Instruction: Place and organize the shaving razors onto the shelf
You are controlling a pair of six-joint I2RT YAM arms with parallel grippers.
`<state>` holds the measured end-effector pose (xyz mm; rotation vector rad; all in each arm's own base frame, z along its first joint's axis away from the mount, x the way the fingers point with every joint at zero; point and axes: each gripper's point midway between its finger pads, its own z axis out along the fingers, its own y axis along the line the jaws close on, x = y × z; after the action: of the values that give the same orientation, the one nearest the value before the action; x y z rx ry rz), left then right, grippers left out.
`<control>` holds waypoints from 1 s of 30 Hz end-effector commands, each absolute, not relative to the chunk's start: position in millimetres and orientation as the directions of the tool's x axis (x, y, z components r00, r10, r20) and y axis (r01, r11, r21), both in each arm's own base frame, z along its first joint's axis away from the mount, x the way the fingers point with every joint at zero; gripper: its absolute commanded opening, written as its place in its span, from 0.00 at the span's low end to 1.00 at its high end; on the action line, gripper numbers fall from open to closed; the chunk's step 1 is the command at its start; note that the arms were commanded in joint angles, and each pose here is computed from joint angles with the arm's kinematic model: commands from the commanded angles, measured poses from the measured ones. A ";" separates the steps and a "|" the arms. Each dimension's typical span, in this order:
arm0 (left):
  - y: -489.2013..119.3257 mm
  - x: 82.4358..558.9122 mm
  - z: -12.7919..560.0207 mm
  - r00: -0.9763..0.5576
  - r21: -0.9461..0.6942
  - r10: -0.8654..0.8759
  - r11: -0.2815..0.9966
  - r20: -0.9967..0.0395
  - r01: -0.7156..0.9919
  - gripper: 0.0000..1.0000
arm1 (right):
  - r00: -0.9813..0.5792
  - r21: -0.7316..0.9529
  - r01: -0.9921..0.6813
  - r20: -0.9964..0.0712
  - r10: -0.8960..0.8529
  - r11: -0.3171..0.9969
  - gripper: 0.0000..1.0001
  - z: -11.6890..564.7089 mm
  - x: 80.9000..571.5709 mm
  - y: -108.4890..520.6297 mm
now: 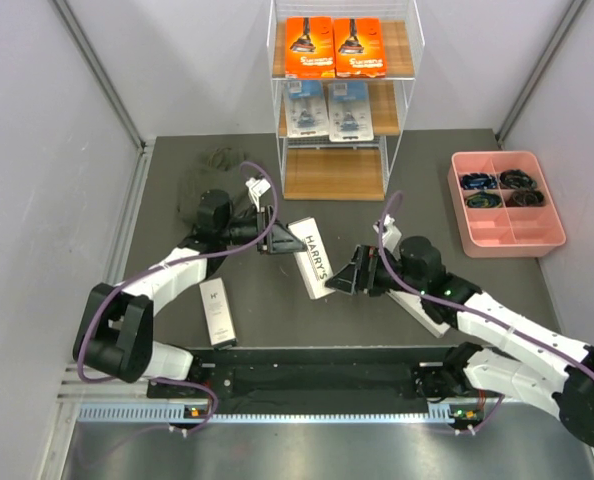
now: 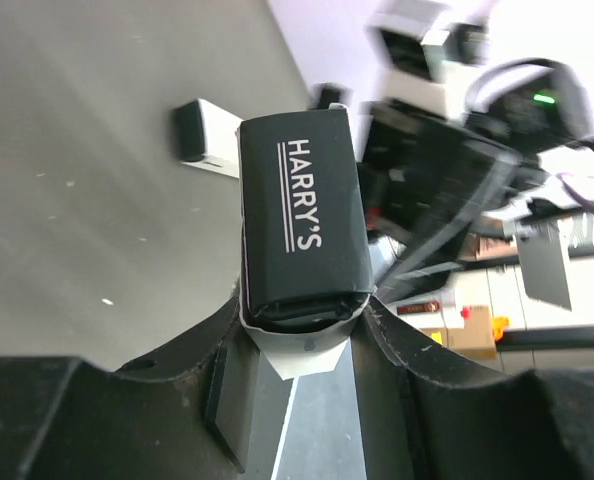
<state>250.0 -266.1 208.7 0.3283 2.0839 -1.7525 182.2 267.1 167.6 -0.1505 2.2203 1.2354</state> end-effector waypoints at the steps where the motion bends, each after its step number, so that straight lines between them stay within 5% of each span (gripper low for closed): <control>1: -265.4 235.7 251.4 -0.813 -0.813 -0.041 0.079 -0.581 0.577 0.43 | -0.794 0.823 -0.445 -0.545 0.269 0.353 0.91 208.8 181.7 283.4; 24: -277.3 229.4 267.7 -0.806 -0.809 -0.074 0.057 -0.588 0.585 0.42 | -0.807 0.881 -0.457 -0.467 0.361 0.118 0.64 223.4 160.9 284.2; 30: -279.2 234.7 266.8 -0.801 -0.807 -0.101 0.077 -0.590 0.585 0.42 | -0.813 0.886 -0.452 -0.456 0.362 0.102 0.40 224.0 159.6 285.3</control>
<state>227.9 -277.1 248.5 0.4342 1.9622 -1.8164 161.9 282.5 197.3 -0.0366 1.9095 1.7124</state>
